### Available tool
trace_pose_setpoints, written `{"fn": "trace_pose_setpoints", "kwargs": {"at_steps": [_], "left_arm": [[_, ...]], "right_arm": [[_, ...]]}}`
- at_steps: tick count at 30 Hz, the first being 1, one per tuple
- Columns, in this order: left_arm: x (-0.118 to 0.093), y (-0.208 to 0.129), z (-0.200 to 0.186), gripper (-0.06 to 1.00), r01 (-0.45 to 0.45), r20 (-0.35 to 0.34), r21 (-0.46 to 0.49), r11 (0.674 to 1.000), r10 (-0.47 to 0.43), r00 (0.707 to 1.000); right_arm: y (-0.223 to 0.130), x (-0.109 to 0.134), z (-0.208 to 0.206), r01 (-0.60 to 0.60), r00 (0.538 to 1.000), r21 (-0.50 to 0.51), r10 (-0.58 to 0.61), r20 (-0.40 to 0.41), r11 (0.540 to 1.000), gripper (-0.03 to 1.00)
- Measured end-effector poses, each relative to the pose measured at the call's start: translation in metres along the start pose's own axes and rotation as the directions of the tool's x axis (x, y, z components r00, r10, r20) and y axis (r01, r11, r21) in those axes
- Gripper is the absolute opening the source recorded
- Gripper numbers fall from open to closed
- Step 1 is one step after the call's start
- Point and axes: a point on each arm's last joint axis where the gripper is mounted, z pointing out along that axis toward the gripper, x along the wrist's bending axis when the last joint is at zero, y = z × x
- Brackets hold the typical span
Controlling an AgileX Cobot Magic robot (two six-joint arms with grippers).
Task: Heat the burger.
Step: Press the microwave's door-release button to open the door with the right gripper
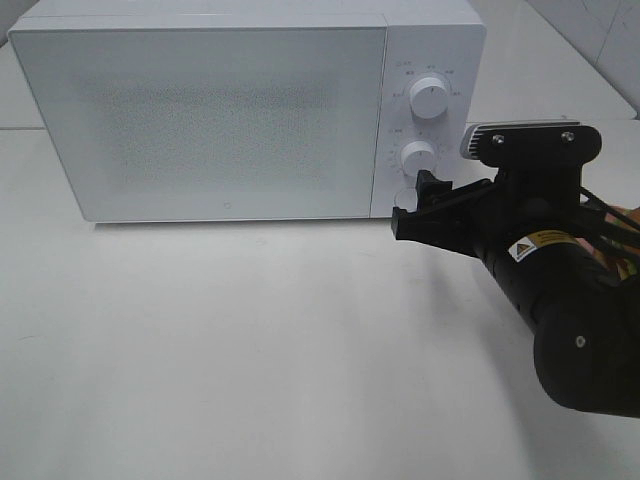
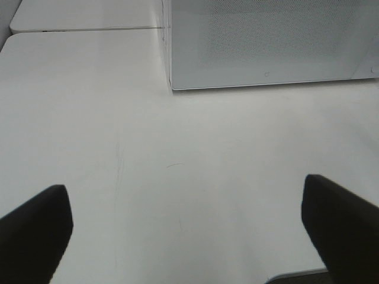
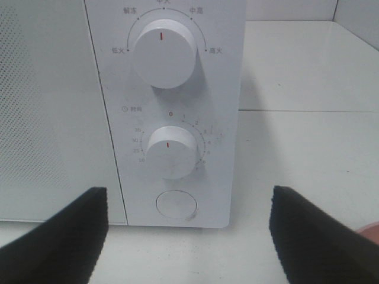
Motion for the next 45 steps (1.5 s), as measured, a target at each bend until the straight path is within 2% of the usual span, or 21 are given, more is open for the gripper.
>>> {"fn": "trace_pose_setpoints", "kwargs": {"at_steps": [9, 14, 17, 19, 20, 21, 22, 24, 25, 27, 28, 29, 30, 32, 33, 34, 35, 37, 40, 42, 45], "left_arm": [[0.000, 0.000, 0.000, 0.97, 0.000, 0.000, 0.000, 1.000, 0.000, 1.000], [0.000, 0.000, 0.000, 0.97, 0.000, 0.000, 0.000, 1.000, 0.000, 1.000], [0.000, 0.000, 0.000, 0.97, 0.000, 0.000, 0.000, 1.000, 0.000, 1.000], [0.000, 0.000, 0.000, 0.97, 0.000, 0.000, 0.000, 1.000, 0.000, 1.000], [0.000, 0.000, 0.000, 0.97, 0.000, 0.000, 0.000, 1.000, 0.000, 1.000], [0.000, 0.000, 0.000, 0.97, 0.000, 0.000, 0.000, 1.000, 0.000, 1.000], [0.000, 0.000, 0.000, 0.97, 0.000, 0.000, 0.000, 1.000, 0.000, 1.000], [0.000, 0.000, 0.000, 0.97, 0.000, 0.000, 0.000, 1.000, 0.000, 1.000], [0.000, 0.000, 0.000, 0.97, 0.000, 0.000, 0.000, 1.000, 0.000, 1.000], [0.000, 0.000, 0.000, 0.97, 0.000, 0.000, 0.000, 1.000, 0.000, 1.000], [0.000, 0.000, 0.000, 0.97, 0.000, 0.000, 0.000, 1.000, 0.000, 1.000], [0.000, 0.000, 0.000, 0.97, 0.000, 0.000, 0.000, 1.000, 0.000, 1.000], [0.000, 0.000, 0.000, 0.97, 0.000, 0.000, 0.000, 1.000, 0.000, 1.000], [0.000, 0.000, 0.000, 0.97, 0.000, 0.000, 0.000, 1.000, 0.000, 1.000], [0.000, 0.000, 0.000, 0.97, 0.000, 0.000, 0.000, 1.000, 0.000, 1.000], [0.000, 0.000, 0.000, 0.97, 0.000, 0.000, 0.000, 1.000, 0.000, 1.000], [0.000, 0.000, 0.000, 0.97, 0.000, 0.000, 0.000, 1.000, 0.000, 1.000], [0.000, 0.000, 0.000, 0.97, 0.000, 0.000, 0.000, 1.000, 0.000, 1.000], [0.000, 0.000, 0.000, 0.97, 0.000, 0.000, 0.000, 1.000, 0.000, 1.000], [0.000, 0.000, 0.000, 0.97, 0.000, 0.000, 0.000, 1.000, 0.000, 1.000], [0.000, 0.000, 0.000, 0.97, 0.000, 0.000, 0.000, 1.000, 0.000, 1.000]], "right_arm": [[-0.003, 0.006, 0.008, -0.007, 1.000, 0.005, 0.007, 0.005, 1.000, 0.75], [-0.003, 0.007, 0.008, -0.064, 0.998, 0.001, 0.064, 0.004, 0.998, 0.75], [-0.003, 0.007, 0.008, -0.147, 0.989, 0.003, 0.147, 0.003, 0.989, 0.75], [-0.005, 0.007, 0.008, -0.291, 0.957, 0.026, 0.291, 0.005, 0.956, 0.72], [-0.005, 0.007, 0.008, -0.291, 0.957, 0.026, 0.291, 0.005, 0.956, 0.72], [-0.007, 0.008, 0.008, -0.391, 0.920, 0.047, 0.391, 0.011, 0.919, 0.70], [-0.007, 0.008, 0.008, -0.391, 0.920, 0.047, 0.391, 0.011, 0.919, 0.70], [-0.009, 0.008, 0.007, -0.548, 0.837, 0.070, 0.547, 0.028, 0.834, 0.65], [-0.009, 0.008, 0.007, -0.548, 0.837, 0.070, 0.547, 0.028, 0.834, 0.65], [-0.012, 0.009, 0.007, -0.741, 0.671, 0.082, 0.739, 0.058, 0.666, 0.57], [-0.012, 0.009, 0.007, -0.741, 0.671, 0.082, 0.739, 0.058, 0.666, 0.57], [-0.012, 0.009, 0.007, -0.784, 0.621, 0.081, 0.781, 0.065, 0.616, 0.52], [-0.012, 0.009, 0.007, -0.784, 0.621, 0.081, 0.781, 0.065, 0.616, 0.52], [-0.013, 0.010, 0.007, -0.911, 0.412, 0.069, 0.906, 0.091, 0.407, 0.38], [-0.013, 0.010, 0.007, -0.911, 0.412, 0.069, 0.906, 0.091, 0.407, 0.38], [-0.013, 0.010, 0.007, -0.935, 0.354, 0.065, 0.930, 0.097, 0.349, 0.34], [-0.013, 0.010, 0.007, -0.935, 0.354, 0.065, 0.930, 0.097, 0.349, 0.34], [-0.015, 0.010, 0.007, -0.988, 0.152, 0.050, 0.980, 0.125, 0.147, 0.20], [-0.015, 0.010, 0.007, -0.993, 0.115, 0.046, 0.985, 0.128, 0.110, 0.17], [-0.015, 0.010, 0.007, -0.999, -0.015, 0.030, 0.990, 0.137, -0.019, 0.05], [-0.015, 0.010, 0.007, -0.999, -0.037, 0.028, 0.990, 0.138, -0.042, 0.03]]}}
